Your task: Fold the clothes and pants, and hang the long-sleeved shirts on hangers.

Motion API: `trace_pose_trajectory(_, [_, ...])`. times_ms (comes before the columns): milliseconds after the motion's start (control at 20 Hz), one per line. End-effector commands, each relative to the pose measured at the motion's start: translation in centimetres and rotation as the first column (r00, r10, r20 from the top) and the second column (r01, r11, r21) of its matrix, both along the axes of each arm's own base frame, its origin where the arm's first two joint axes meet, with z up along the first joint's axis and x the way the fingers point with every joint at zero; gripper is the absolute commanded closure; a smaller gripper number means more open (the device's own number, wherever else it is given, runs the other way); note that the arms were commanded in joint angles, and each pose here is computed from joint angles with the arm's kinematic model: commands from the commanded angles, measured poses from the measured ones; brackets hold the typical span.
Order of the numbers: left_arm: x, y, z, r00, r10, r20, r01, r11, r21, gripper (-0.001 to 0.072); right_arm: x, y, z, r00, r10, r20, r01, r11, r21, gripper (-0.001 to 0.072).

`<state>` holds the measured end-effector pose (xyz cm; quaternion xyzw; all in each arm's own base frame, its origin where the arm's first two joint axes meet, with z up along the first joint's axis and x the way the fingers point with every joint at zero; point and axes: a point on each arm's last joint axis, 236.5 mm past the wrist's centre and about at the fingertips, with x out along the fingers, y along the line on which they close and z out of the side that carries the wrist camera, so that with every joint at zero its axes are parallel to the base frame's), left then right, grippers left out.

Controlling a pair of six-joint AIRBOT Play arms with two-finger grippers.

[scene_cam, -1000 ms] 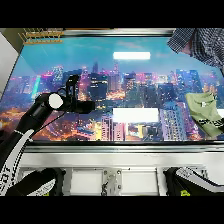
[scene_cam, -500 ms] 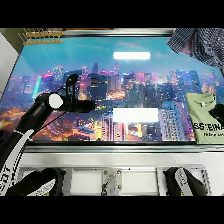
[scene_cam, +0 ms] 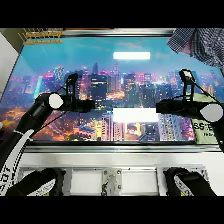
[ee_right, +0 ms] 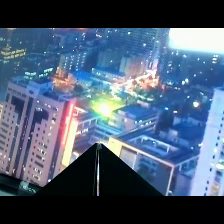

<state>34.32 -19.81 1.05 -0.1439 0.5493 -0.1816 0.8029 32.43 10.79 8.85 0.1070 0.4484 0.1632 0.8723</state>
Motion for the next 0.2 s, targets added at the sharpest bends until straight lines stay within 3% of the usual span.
trace_pose_trajectory(0, [-0.02,-0.01,0.0,1.0,-0.001,0.001,0.001,1.0,0.0,0.07,-0.09,0.24,-0.14,1.0,0.005,-0.006,-0.005,1.0,0.002,0.0695])
trace_pose_trajectory(150, [-0.03,-0.02,0.0,1.0,-0.001,0.001,0.001,1.0,0.0,0.07,-0.09,0.23,-0.14,1.0,0.005,-0.006,-0.005,1.0,0.002,0.0695])
